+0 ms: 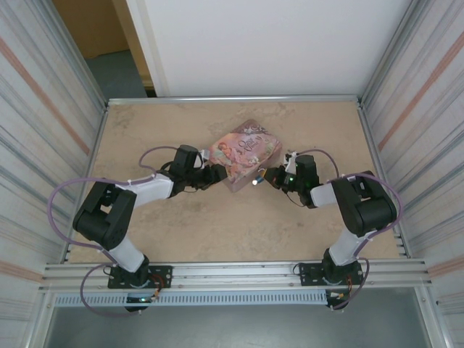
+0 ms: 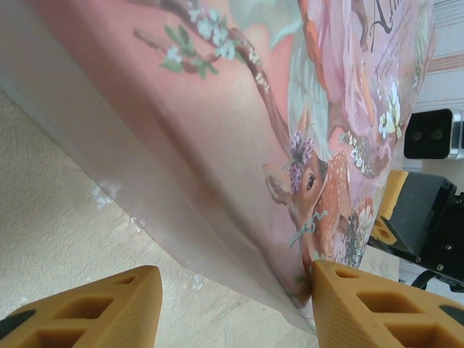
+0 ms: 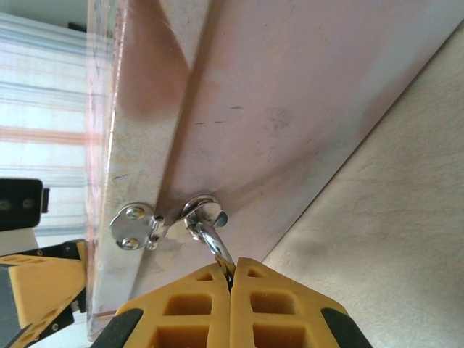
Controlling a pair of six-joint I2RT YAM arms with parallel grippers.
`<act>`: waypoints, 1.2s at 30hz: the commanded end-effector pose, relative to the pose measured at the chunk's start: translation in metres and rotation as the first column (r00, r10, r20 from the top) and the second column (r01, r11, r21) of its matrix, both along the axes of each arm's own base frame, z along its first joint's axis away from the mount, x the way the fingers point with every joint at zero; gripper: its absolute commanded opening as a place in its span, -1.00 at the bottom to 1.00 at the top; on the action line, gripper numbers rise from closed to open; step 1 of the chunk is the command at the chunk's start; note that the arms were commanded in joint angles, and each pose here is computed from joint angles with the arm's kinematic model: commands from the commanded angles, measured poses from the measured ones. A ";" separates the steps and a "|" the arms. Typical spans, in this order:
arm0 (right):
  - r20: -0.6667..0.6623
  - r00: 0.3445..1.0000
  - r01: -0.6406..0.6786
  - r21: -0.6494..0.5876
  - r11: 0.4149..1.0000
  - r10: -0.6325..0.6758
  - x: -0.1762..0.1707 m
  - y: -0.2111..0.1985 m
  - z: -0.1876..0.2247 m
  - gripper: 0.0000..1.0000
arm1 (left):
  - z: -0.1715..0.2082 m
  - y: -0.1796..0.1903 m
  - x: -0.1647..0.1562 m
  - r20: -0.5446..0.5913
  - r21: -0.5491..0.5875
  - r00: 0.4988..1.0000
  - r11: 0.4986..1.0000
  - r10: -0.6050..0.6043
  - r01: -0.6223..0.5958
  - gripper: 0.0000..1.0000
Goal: Unlock the padlock with the key
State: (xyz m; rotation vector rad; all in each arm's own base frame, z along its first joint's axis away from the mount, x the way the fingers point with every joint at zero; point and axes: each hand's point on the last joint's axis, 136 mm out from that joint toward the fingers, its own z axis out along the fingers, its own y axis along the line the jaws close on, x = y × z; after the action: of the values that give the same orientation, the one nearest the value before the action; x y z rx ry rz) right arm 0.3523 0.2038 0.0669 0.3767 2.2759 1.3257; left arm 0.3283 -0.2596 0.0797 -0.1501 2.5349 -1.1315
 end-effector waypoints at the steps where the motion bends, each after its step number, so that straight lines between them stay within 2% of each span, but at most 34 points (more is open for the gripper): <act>1: 0.093 0.996 -0.006 0.043 0.999 0.002 0.020 0.001 0.033 -1.00 | -0.064 0.039 -0.034 -0.188 0.217 0.980 0.976 0.057 -0.015 0.10; 7: 0.097 0.995 0.012 0.027 1.000 -0.014 0.024 -0.007 0.034 -1.00 | -0.066 0.041 -0.035 -0.187 0.227 0.981 0.974 0.058 -0.014 0.10; 18: 0.108 0.994 0.048 -0.122 0.991 -0.035 0.017 -0.031 0.034 -1.00 | -0.052 0.033 -0.031 -0.163 0.177 0.986 0.984 0.043 -0.014 0.16; 23: 0.137 0.991 0.030 -0.204 0.978 -0.001 0.006 -0.041 0.045 -1.00 | -0.031 0.027 -0.025 -0.115 0.133 0.993 0.991 0.021 -0.006 0.23; 27: 0.141 0.990 0.008 -0.262 0.965 0.030 -0.006 -0.045 0.052 -1.00 | -0.009 0.025 -0.021 -0.051 0.111 0.999 0.994 0.010 -0.005 0.36; 36: 0.148 0.978 -0.093 -0.306 0.948 0.144 -0.039 -0.038 0.079 -1.00 | 0.049 0.034 -0.022 0.116 0.083 0.993 0.996 0.020 -0.030 0.51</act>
State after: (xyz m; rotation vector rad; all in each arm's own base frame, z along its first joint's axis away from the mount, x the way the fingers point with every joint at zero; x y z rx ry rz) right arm 0.3261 0.1606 0.1311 0.1235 2.3130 1.0125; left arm 0.3099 -0.2356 0.1162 -0.1204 2.5084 -1.0326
